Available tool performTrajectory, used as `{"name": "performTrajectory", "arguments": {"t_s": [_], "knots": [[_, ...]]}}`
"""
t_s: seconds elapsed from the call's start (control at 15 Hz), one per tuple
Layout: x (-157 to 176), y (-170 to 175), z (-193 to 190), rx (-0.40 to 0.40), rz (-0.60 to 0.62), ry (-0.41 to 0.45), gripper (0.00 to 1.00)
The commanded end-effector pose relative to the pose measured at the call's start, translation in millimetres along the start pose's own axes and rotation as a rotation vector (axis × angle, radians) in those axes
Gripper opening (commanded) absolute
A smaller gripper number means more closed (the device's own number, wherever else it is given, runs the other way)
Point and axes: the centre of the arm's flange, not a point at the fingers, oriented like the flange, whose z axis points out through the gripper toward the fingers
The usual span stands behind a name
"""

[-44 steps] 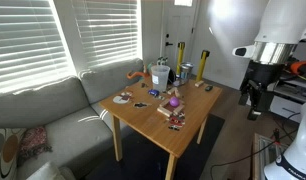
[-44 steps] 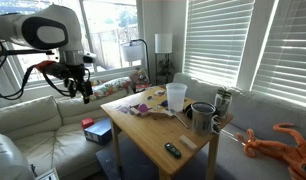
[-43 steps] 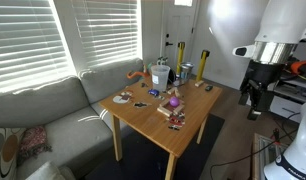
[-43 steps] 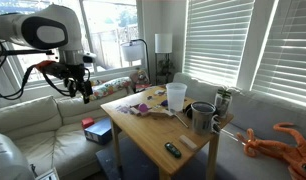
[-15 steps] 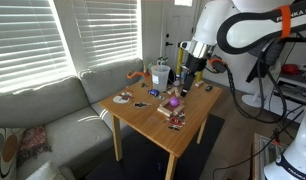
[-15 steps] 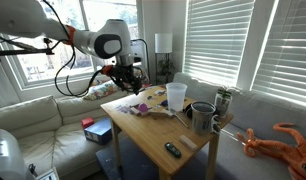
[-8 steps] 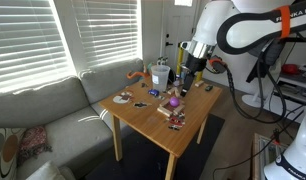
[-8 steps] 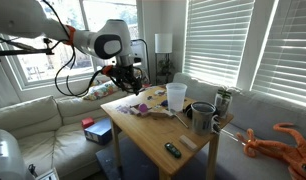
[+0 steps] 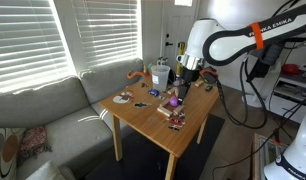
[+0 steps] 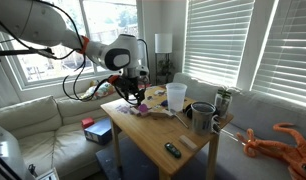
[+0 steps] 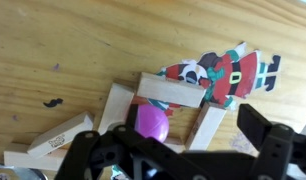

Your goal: Stack all the wooden blocks forming a square on top of the wooden block on the left, pick up the purple ball and put it in the clear frost cold cup

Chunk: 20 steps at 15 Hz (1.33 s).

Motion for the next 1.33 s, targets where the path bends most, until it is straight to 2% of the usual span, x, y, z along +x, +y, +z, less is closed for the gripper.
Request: {"name": "performTrajectory", "arguments": {"t_s": [0.0, 0.53, 1.13, 1.27], "knots": [[5, 0, 14, 0.007, 0.04, -0.047, 1.0], [7, 2, 41, -0.009, 0.077, -0.078, 1.0], [8, 3, 53, -0.022, 0.132, -0.098, 1.0], [8, 3, 54, -0.021, 0.125, -0.099, 0.95]]}}
